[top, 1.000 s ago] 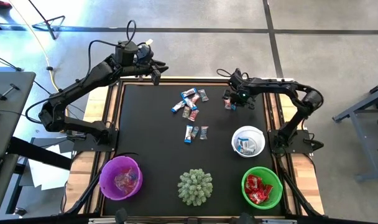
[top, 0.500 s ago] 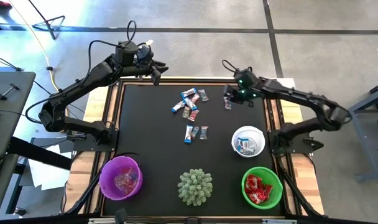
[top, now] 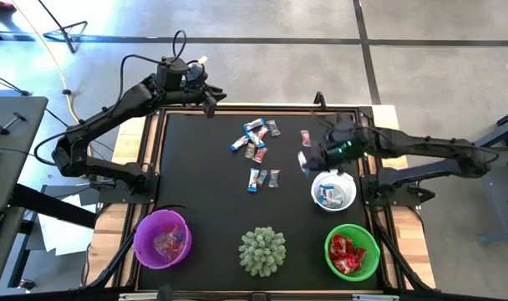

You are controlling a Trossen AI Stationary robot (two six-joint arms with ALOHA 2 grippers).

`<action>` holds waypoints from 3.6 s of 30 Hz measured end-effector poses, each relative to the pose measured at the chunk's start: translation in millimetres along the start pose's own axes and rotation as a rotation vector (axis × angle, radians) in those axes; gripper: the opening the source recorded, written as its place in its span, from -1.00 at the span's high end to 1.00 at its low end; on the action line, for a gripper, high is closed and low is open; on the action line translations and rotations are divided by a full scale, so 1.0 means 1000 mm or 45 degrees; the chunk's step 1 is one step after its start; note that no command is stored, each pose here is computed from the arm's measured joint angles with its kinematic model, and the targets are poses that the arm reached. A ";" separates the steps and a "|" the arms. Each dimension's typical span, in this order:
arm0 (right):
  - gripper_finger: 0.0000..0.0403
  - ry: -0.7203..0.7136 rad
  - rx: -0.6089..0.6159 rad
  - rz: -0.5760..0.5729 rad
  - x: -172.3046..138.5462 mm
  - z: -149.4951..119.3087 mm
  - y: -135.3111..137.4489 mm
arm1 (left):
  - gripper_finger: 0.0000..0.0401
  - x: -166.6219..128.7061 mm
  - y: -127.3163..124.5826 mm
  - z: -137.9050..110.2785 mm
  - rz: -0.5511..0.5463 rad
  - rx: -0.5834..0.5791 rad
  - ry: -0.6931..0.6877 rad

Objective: Sort candy
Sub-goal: Put the white candy wrapper into the white bucket, then put the transparent candy wrapper into the purple bucket

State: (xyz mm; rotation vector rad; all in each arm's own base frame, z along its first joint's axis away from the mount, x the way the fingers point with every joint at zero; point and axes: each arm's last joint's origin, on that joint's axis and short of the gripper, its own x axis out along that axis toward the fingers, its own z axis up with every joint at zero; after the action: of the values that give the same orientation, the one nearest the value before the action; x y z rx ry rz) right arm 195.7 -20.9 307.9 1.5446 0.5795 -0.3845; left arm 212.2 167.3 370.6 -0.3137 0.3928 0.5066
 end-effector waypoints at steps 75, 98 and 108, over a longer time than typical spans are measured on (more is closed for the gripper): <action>0.39 -0.613 -0.722 -0.076 0.068 0.104 0.006 | 0.47 0.016 -0.012 -0.020 -0.053 0.150 0.236; 0.39 -0.544 -0.846 -0.012 0.049 0.121 0.004 | 0.47 0.129 -0.013 -0.105 0.097 0.102 0.920; 0.39 -0.484 -0.848 0.030 0.050 0.119 0.004 | 0.47 0.163 -0.029 -0.128 0.052 0.136 0.917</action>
State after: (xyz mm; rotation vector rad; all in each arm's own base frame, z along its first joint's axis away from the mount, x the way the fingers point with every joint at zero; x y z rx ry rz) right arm 251.3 -133.0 275.0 0.8105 0.3376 -0.4024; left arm 322.1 160.2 192.6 -0.3803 1.1233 0.3978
